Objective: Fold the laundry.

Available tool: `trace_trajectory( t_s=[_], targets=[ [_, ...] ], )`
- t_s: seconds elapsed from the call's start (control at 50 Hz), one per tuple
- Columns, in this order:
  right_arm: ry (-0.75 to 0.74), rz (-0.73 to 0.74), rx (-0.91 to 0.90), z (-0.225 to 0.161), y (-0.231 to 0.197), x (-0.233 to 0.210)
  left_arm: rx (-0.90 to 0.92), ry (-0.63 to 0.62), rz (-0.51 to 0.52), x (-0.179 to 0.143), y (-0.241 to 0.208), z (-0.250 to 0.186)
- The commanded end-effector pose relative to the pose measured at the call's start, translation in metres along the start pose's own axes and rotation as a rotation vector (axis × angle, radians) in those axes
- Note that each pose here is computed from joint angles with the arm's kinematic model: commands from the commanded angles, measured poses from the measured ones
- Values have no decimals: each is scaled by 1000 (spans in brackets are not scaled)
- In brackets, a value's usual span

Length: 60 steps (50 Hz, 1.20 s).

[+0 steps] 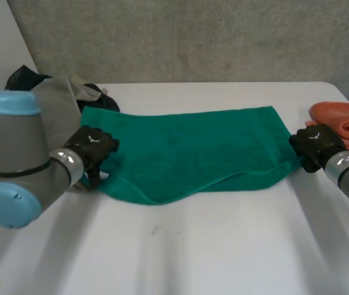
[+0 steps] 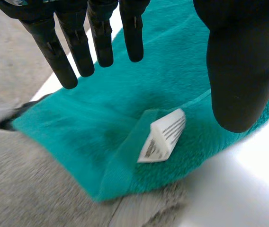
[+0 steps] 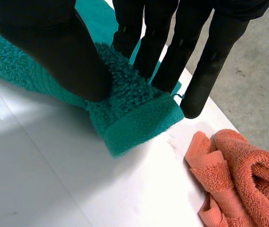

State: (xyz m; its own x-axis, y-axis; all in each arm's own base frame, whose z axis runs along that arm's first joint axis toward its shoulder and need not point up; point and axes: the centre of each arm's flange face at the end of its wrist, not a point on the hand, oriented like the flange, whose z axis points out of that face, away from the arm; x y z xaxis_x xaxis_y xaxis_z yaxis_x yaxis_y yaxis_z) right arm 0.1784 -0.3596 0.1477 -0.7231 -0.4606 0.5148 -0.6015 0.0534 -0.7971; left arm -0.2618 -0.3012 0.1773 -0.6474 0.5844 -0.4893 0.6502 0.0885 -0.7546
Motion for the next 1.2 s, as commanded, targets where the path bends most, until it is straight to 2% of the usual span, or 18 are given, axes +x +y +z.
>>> trace_trajectory(
  t_s=[0.02,0.28,0.56,0.68,0.78,0.88,0.98,1.08,1.2],
  targets=[
    [-4,-2,-8,1,3,-1,-68,90,31,10,-5,27],
    [5,-7,-10,1,5,4,-187,147,76,6,11,42],
    [-6,-18,-11,-4,-1,3,-113,5,93,-7,7,33],
    [-48,-73,-77,-21,-4,6,-144,-11,78,-16,5,4],
    [-89,-156,-166,-48,-8,19,-237,56,70,-8,13,-36],
    [-245,-218,-330,-103,-10,16,-323,141,49,8,23,-88],
    [-370,-296,-421,-140,-4,14,-351,177,41,22,35,-121],
    [-404,-363,-394,-141,3,13,-336,164,41,29,42,-123],
    [-309,-291,-306,-110,-4,12,-243,69,14,20,41,-88]
  ],
)
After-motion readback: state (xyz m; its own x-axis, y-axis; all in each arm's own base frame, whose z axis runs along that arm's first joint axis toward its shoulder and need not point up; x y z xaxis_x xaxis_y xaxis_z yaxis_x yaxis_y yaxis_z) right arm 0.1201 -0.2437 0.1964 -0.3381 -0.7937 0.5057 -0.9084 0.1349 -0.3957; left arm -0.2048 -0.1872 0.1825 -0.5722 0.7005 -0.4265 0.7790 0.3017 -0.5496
